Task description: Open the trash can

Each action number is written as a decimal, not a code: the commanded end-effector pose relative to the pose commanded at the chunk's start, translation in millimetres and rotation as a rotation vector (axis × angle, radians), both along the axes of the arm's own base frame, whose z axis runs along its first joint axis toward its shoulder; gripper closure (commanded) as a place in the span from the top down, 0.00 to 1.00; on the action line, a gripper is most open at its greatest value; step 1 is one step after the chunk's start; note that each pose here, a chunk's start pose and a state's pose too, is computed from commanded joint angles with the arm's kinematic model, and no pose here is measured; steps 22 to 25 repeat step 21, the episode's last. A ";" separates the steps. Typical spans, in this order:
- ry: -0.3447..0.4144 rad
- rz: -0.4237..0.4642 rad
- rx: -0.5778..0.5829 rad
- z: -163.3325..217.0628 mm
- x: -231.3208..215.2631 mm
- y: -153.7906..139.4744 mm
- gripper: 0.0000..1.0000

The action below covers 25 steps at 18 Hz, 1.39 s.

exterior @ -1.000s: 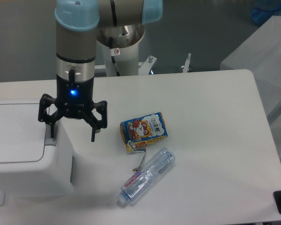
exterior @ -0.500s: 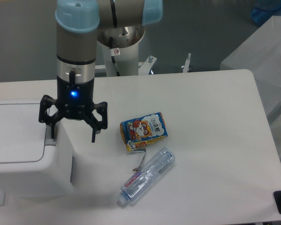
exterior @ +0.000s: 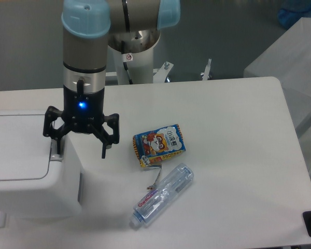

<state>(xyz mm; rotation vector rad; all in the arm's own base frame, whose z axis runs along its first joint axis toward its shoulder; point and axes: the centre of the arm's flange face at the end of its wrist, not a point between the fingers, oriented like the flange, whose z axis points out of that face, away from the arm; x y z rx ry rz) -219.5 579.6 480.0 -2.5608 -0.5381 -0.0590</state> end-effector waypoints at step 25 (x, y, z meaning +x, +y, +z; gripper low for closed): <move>0.274 0.020 -0.033 51.5 -52.7 -16.3 1.00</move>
